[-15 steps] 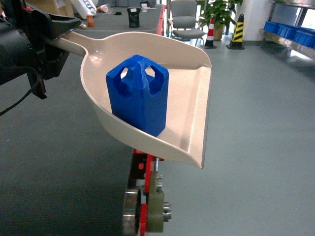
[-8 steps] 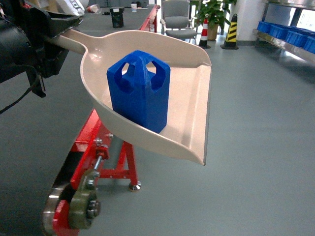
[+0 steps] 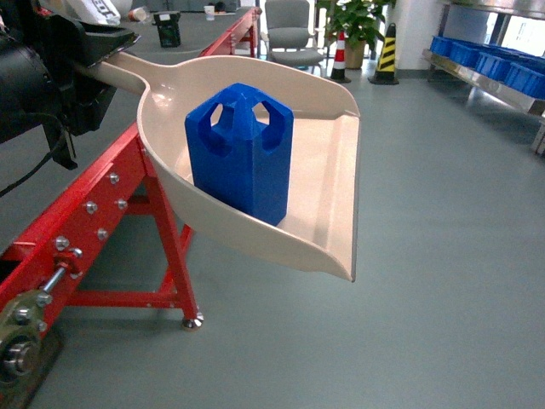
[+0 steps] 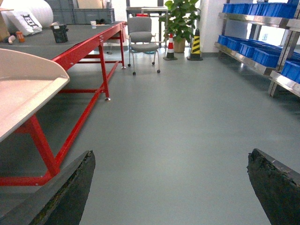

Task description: Place part in tray to right shelf

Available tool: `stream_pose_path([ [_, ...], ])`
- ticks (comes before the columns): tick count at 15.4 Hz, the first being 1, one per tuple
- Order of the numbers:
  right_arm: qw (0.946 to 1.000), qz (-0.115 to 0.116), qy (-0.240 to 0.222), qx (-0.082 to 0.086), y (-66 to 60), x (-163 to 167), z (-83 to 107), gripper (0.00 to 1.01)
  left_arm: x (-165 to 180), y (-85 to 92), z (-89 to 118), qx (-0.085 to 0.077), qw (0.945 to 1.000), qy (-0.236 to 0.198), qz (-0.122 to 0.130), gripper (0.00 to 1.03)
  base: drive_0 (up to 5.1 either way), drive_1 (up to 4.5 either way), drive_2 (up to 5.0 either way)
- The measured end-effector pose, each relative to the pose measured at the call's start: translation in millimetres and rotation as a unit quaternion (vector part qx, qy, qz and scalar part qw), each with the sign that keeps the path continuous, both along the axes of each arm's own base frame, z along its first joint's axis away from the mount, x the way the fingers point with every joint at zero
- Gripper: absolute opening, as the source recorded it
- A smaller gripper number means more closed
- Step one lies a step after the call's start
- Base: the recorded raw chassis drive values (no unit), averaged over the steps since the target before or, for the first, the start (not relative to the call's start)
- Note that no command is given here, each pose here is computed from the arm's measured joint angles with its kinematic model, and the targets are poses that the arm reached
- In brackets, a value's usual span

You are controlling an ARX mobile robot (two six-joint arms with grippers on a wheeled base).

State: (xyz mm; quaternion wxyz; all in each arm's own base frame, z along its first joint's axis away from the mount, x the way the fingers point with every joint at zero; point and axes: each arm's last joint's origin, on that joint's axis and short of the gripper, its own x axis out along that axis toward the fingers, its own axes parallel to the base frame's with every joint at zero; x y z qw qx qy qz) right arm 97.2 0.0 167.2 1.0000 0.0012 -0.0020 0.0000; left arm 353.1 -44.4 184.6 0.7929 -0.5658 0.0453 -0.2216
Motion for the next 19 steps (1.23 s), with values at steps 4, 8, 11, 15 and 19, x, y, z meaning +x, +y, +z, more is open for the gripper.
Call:
stream_pose_path([
  [4, 1.0, 0.0, 0.0, 0.0, 0.0, 0.0, 0.1, 0.98, -0.1, -0.7, -0.1, 0.0, 1.0, 0.0, -0.004, 0.13, 5.1, -2.38, -2.4],
  [8, 1.0, 0.0, 0.0, 0.0, 0.0, 0.0, 0.0, 0.98, -0.1, -0.6, 0.1, 0.0, 1.0, -0.001, -0.003, 0.13, 5.1, -2.32, -2.3],
  [11, 1.0, 0.0, 0.001, 0.0, 0.0, 0.0, -0.2, 0.98, -0.1, -0.2, 0.1, 0.0, 1.0, 0.0, -0.002, 0.13, 5.0, -2.44, -2.4],
  [15, 1.0, 0.0, 0.0, 0.0, 0.0, 0.0, 0.1, 0.98, -0.2, -1.2, -0.1, 0.0, 1.0, 0.001, -0.005, 0.13, 5.0, -2.44, -2.4],
  [19, 1.0, 0.0, 0.0, 0.0, 0.0, 0.0, 0.0, 0.98, -0.2, -0.7, 0.2, 0.0, 1.0, 0.0, -0.004, 0.13, 5.1, -2.39, -2.4],
])
